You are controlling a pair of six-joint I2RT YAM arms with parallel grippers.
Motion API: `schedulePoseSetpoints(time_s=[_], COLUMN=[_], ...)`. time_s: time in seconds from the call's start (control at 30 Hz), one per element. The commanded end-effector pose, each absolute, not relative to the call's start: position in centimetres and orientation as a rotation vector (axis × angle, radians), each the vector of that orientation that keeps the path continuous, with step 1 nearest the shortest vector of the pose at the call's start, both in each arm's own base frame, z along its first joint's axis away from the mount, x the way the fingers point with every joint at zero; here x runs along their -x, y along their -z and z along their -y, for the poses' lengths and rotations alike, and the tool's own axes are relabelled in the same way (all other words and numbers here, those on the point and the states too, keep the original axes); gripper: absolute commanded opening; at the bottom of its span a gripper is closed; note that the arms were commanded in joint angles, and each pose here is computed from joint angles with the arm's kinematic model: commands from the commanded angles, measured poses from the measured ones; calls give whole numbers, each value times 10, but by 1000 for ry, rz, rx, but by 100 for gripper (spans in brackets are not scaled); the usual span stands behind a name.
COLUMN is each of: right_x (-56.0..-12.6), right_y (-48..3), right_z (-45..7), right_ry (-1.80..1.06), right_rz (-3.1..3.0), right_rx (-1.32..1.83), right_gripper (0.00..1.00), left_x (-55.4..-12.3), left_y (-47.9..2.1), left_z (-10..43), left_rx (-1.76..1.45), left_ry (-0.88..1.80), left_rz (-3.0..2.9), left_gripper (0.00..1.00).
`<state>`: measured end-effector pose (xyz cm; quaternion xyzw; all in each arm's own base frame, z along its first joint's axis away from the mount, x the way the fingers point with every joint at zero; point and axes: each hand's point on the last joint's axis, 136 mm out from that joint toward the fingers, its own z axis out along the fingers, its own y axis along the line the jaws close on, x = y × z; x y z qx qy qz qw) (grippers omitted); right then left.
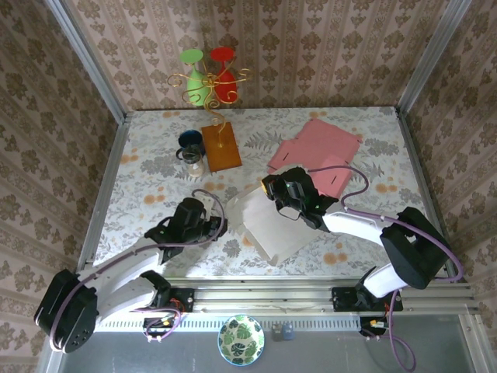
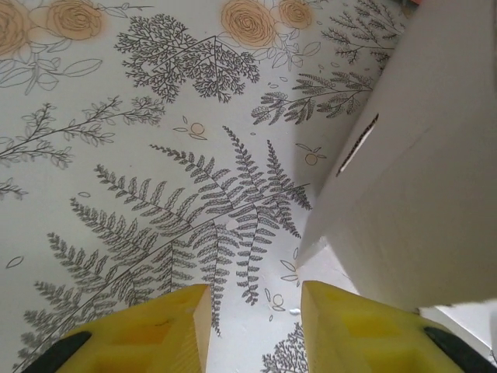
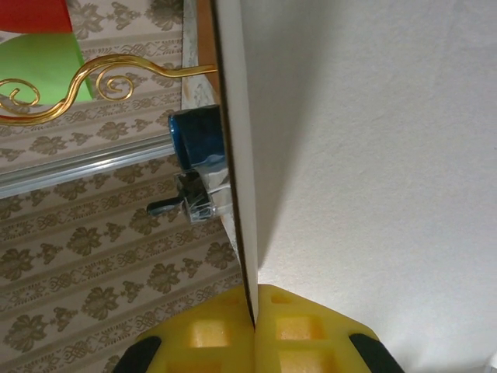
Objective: Fold the paper box
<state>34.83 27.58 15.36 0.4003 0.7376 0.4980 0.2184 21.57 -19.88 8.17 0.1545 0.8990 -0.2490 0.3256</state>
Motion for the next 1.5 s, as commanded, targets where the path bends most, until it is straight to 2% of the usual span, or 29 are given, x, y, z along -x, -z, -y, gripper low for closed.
schedulePoseSetpoints(time_s=[0.0, 0.6, 1.0, 1.33, 1.47], right_x=[-348, -342, -354, -343, -343], right_y=[-164, -146, -189, -131, -124], right_z=[-279, -286, -291, -280, -280], right_ry=[-1411, -1523, -1617, -1564, -1555], right_rz=[-2027, -2053, -1958, -2064, -2079], right_rx=[-1053, -864, -760, -795, -804], right_gripper=[0, 0, 0, 0, 0], left_x=[-227, -215, -214, -207, -205], left_y=[-92, -84, -92, -96, -92], left_z=[199, 201, 189, 167, 170], left_rx=[-415, -547, -504, -446, -450], left_ry=[609, 566, 465, 412, 437], left_rz=[-2275, -2258, -2219, -2234, -2242], left_gripper=[37, 37, 37, 37, 36])
